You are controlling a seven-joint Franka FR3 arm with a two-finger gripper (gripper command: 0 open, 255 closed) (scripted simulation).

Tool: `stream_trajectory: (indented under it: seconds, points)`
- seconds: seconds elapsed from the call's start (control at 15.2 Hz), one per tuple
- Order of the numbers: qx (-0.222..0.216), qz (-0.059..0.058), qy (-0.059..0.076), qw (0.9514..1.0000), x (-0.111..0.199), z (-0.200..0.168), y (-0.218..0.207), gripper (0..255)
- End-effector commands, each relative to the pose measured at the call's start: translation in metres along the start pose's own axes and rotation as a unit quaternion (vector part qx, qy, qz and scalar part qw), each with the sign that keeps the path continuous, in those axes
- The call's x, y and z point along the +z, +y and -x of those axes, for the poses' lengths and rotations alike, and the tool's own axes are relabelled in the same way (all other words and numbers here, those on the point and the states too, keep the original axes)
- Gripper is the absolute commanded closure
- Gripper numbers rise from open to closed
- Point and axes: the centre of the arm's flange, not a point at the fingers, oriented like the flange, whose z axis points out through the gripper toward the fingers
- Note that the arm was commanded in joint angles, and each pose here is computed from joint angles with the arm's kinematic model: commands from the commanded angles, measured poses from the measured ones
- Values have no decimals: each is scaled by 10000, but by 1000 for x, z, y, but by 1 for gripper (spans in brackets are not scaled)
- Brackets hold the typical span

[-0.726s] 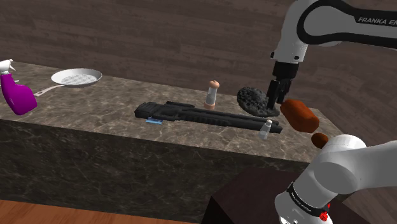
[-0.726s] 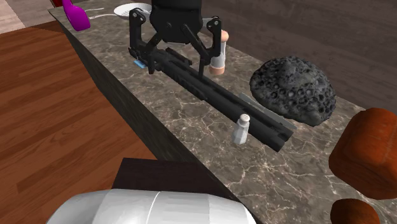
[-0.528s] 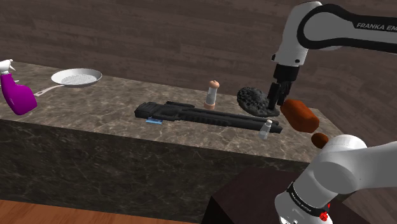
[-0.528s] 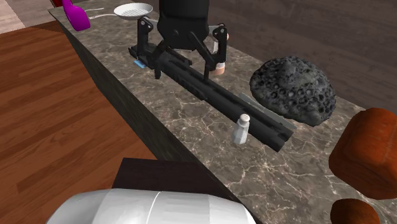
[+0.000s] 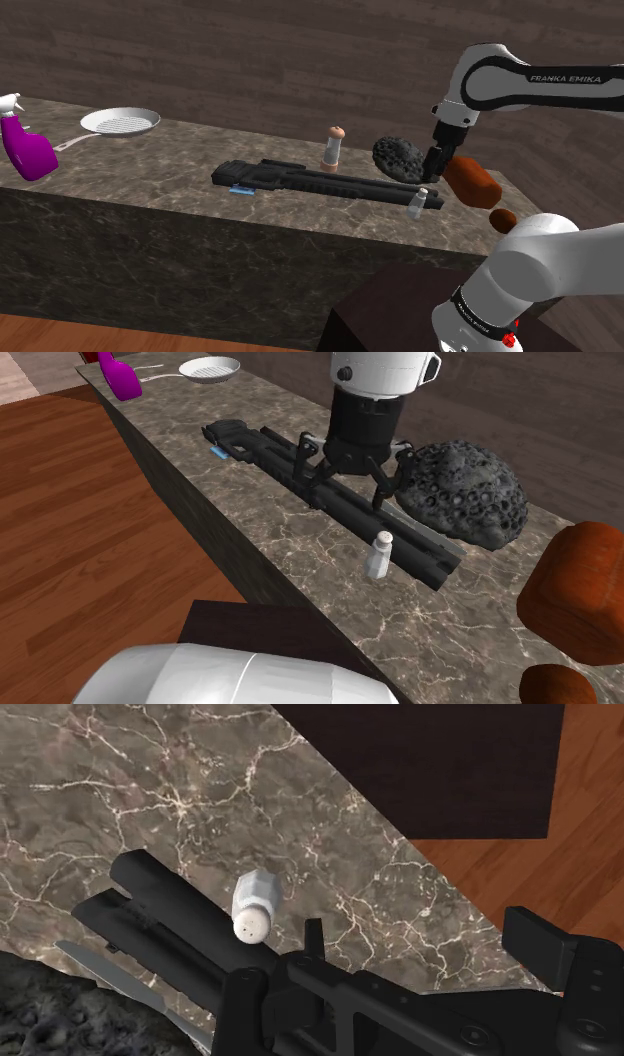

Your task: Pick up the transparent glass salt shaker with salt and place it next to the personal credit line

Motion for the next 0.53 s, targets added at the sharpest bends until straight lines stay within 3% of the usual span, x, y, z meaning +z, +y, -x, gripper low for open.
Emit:
stream_trajectory:
  seconds: [0.0,0.46]
  points:
    - [-14,8,121,9999,14,0,23,0]
    - [-36,6,485,9988,62,-5,96,0]
